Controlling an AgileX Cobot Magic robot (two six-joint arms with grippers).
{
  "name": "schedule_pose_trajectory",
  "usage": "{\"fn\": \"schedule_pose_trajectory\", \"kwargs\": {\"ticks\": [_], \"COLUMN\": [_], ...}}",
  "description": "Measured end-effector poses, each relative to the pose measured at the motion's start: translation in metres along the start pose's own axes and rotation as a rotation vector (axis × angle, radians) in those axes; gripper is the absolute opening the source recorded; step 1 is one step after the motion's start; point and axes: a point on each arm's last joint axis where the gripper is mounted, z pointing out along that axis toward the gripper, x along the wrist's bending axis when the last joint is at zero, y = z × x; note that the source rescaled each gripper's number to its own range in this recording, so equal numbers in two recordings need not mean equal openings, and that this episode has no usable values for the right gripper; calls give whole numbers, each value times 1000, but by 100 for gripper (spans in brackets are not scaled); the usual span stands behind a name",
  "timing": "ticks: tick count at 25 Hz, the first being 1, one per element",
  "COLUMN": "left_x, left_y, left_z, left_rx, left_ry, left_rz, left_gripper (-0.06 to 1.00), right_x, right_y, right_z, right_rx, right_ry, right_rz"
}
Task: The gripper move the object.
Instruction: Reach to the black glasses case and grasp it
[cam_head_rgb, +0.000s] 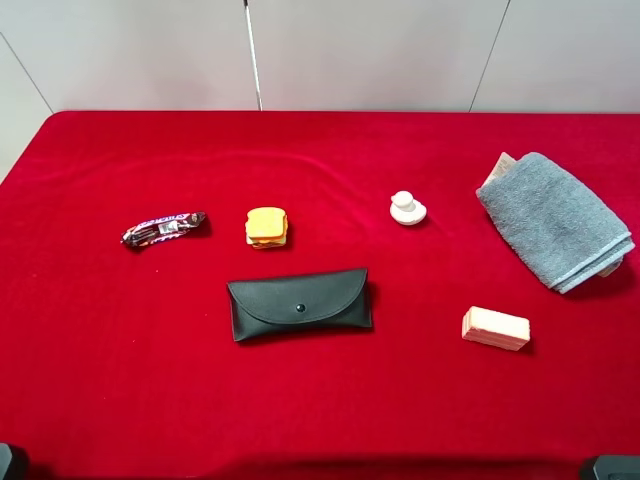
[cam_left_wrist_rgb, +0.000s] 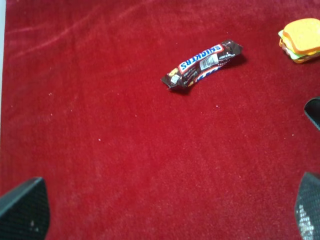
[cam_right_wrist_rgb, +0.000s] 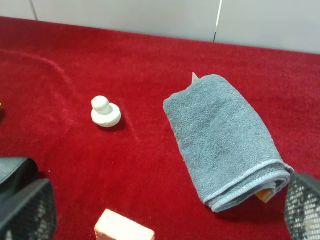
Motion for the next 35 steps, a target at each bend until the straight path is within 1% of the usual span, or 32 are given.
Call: {"fn": "schedule_pose_trajectory", "kwargs": {"ticks": [3,6,12,16,22,24,29,35], "left_x": [1,1,-2,-3,-5,-6,-18,-35], "left_y": [11,19,37,44,49,55,70,83], "left_z": [10,25,57,78,107,113,128,151], "left_rx": [37,79,108,136,220,232,236,276], "left_ry": [-6,-30,-98,-134,-190,-205,-270,-340], "left_rz": [61,108,131,182,237,253,310,364], "left_gripper": [100,100,100,100,100,100,100,100], "right_x": [0,0,0,0,0,0,0,0], "right_y": [0,0,0,0,0,0,0,0], "right_z": [0,0,0,0,0,0,0,0], "right_rx": [0,0,0,0,0,0,0,0], "right_ry": [0,0,0,0,0,0,0,0], "right_rz": [0,0,0,0,0,0,0,0]}}
